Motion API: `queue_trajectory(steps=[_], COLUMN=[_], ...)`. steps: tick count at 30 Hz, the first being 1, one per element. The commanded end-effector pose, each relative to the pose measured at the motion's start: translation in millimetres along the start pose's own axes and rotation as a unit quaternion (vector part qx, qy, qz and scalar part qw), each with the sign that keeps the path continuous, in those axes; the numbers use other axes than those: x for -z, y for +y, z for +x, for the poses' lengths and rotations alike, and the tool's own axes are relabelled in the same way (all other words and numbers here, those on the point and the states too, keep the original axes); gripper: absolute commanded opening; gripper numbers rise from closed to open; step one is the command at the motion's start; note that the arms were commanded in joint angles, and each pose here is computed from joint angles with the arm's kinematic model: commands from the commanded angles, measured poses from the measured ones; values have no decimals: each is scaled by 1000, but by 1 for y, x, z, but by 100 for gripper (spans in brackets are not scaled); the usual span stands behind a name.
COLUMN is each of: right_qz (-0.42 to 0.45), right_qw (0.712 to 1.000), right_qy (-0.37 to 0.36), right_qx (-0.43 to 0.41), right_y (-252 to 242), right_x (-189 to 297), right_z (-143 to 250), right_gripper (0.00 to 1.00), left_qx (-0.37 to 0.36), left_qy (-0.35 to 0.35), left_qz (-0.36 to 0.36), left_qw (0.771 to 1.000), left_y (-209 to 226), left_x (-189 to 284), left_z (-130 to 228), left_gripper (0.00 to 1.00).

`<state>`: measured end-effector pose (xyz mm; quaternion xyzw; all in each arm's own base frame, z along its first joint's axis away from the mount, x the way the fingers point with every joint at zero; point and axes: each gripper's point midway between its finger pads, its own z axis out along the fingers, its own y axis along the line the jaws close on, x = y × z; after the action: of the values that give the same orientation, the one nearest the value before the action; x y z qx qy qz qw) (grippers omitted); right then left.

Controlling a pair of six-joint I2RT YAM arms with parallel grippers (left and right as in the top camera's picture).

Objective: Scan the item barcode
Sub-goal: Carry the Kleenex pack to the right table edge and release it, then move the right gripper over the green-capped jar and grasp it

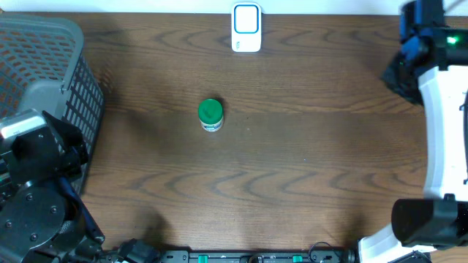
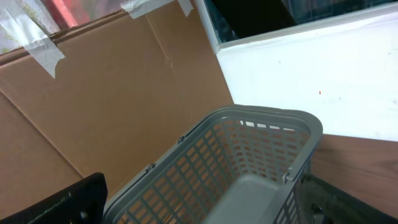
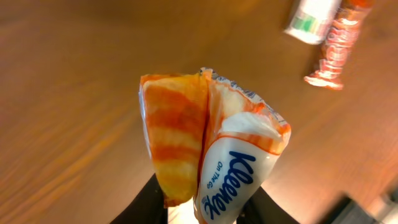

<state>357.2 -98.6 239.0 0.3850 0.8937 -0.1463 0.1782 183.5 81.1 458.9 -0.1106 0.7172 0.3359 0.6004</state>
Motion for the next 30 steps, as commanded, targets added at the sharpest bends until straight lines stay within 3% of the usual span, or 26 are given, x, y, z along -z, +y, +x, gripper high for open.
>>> queue_trajectory(steps=[1,3,6,10,11,14,20,26,30], right_qz=[78,93,124,149,149,147,97,-50,-181], right_qw=[997,995,988,977,974,967,965,964,955], right_qy=[-4,4,30,64,72,83,92,111,132], right_qx=[-28,-45,-86,-141,-153,-190,-227,-237,-192], right_y=[-45,-63,-99,-142,-150,-171,-190,-152,-86], right_x=[-46,-80,-130,-177,-184,-192,-185,-146,-106], right_z=[-11,-11,2,24,28,28,9,-21,-28], right_gripper=[34,34,25,26,31,60,98,99,99], left_qx=[8,8,8,8,8,8,9,8,8], left_qy=[0,0,0,0,0,0,0,0,0], left_qz=[-6,-7,-6,-6,-6,-6,-6,-6,-6], left_qw=[1000,1000,1000,1000,1000,1000,1000,1000,1000], left_y=[4,4,4,4,4,4,4,4,4], left_x=[1,1,1,1,1,1,1,1,1], left_z=[0,0,0,0,0,0,0,0,0], left_gripper=[98,98,98,98,98,98,98,98,98])
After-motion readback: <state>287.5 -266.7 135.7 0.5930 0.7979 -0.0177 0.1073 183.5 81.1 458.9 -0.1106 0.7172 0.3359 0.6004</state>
